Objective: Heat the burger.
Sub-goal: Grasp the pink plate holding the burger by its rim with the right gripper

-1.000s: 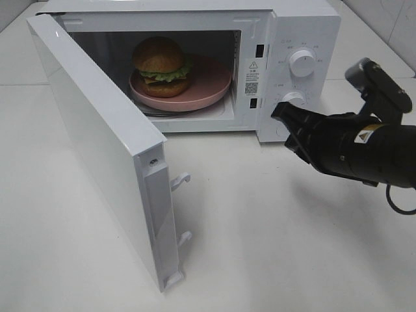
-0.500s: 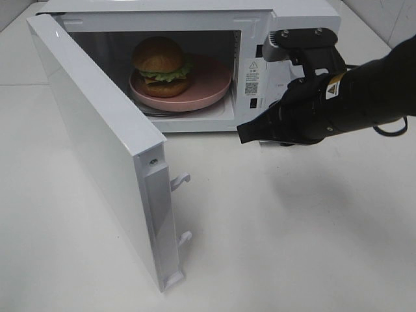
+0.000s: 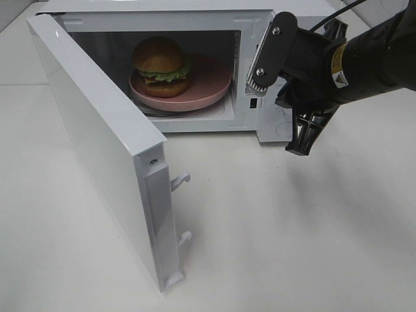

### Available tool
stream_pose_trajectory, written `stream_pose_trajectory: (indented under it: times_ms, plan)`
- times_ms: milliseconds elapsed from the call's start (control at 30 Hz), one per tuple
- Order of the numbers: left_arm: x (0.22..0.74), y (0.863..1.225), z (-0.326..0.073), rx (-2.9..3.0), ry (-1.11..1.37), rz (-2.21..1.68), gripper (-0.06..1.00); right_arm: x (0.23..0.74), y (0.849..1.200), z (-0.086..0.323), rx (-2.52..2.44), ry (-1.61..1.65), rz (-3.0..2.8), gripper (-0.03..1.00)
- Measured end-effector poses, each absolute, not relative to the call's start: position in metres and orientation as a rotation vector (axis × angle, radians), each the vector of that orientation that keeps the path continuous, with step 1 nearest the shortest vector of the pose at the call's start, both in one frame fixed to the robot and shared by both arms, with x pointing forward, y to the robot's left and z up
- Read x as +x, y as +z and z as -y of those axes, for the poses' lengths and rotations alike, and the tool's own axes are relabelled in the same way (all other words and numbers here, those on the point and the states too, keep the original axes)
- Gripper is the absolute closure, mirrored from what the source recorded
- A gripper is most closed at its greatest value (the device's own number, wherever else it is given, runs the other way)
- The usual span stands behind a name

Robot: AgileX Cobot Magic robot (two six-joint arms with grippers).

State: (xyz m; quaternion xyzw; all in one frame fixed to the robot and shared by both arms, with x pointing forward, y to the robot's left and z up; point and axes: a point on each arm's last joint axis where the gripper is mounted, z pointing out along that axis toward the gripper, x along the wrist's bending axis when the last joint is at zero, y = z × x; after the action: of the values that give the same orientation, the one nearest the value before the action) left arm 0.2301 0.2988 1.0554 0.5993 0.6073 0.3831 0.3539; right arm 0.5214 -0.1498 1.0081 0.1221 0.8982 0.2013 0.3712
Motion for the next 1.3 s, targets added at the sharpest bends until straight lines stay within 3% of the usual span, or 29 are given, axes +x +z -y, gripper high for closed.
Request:
stream_pose_trajectory:
  times_ms: [500,767,1067,1200,1233,1300]
  plan:
    - [0.23,1.055,-0.299,1.55,0.99,-1.57,-0.03,0.521,1.006,0.154,-0.014,0.301,-2.325,0.87]
    - [0.23,1.055,-0.299,1.55,0.99,-1.57,-0.03,0.514,1.001,0.156,-0.02,0.261,-2.452,0.92]
    - [0.23,1.055,-0.299,1.55,0.99,-1.57,-0.03,0.515,1.025,0.147,-0.182,0.245,-2.577,0.95]
    - [0.23,1.055,-0.299,1.55,0.99,-1.57,-0.03,0.52,1.03,0.145,-0.167,0.258,-2.57,0.87]
    - [0.23,1.055,-0.299,1.55,0.99,-1.57,-0.03,0.522,1.029,0.143,-0.142,0.273,-2.572,0.77]
    - [0.23,1.055,-0.299,1.55,0.99,-1.57,-0.03,0.523,1.028,0.142,-0.139,0.277,-2.57,0.71]
